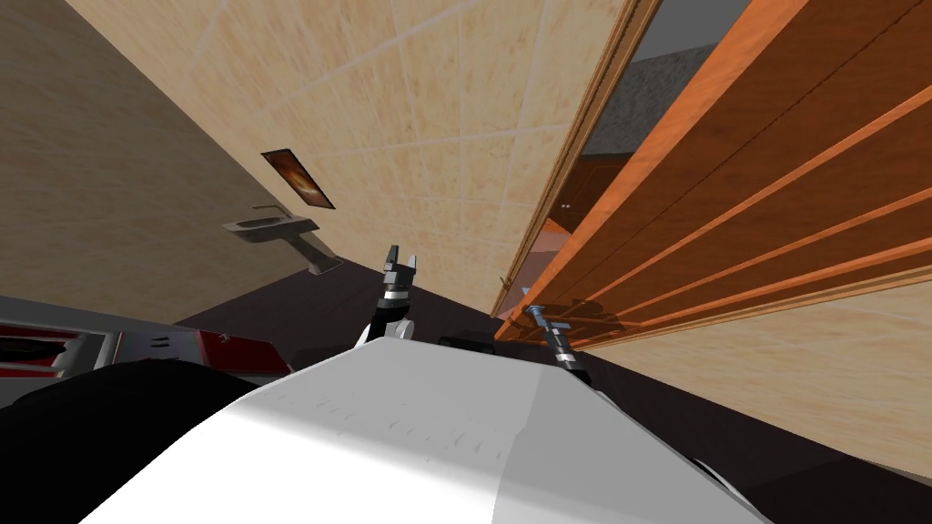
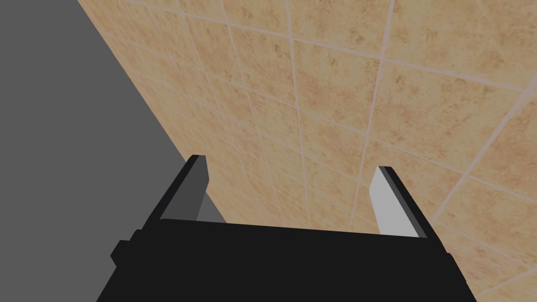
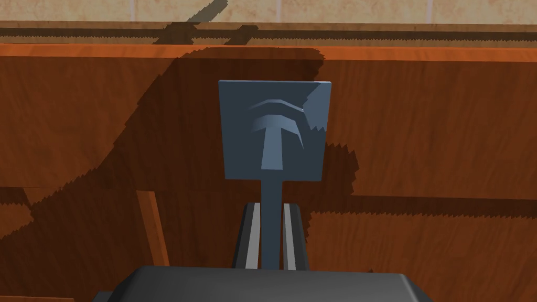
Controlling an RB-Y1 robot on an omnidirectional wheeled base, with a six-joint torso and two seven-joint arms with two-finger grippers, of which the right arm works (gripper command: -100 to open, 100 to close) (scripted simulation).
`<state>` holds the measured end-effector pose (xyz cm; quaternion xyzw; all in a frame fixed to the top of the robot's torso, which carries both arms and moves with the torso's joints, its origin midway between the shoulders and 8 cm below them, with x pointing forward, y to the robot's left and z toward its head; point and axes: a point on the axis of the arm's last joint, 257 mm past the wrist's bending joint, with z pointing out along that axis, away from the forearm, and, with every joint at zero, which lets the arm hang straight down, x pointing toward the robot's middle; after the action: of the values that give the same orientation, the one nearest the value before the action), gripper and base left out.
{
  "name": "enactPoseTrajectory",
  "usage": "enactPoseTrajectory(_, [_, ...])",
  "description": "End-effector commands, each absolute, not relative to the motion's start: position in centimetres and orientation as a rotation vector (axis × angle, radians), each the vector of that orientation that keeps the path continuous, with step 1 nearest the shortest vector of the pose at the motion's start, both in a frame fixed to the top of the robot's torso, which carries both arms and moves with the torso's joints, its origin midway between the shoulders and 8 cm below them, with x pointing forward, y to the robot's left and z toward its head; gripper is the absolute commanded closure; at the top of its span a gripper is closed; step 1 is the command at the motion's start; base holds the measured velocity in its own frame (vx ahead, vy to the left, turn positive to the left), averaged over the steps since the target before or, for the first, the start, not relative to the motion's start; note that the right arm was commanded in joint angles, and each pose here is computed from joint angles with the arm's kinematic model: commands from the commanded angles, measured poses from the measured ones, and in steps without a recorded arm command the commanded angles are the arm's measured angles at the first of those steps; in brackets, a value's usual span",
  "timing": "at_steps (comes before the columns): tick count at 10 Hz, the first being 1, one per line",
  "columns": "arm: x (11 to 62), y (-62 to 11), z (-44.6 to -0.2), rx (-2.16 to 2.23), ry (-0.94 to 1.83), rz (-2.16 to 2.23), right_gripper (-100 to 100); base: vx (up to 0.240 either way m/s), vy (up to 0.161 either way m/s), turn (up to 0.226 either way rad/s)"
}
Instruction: Pull the door open
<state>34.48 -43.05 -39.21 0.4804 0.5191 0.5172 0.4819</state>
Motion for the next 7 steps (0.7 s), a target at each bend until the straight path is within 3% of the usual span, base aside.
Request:
enactPoseTrajectory(1, [34.5, -42.9, -39.2, 1.168, 1.265, 1.266, 100, -0.009, -0.003, 0.001])
enactPoseTrajectory(7, [31.6, -41.6, -39.3, 1.125, 1.328, 1.319, 100, -0.095, -0.044, 0.017])
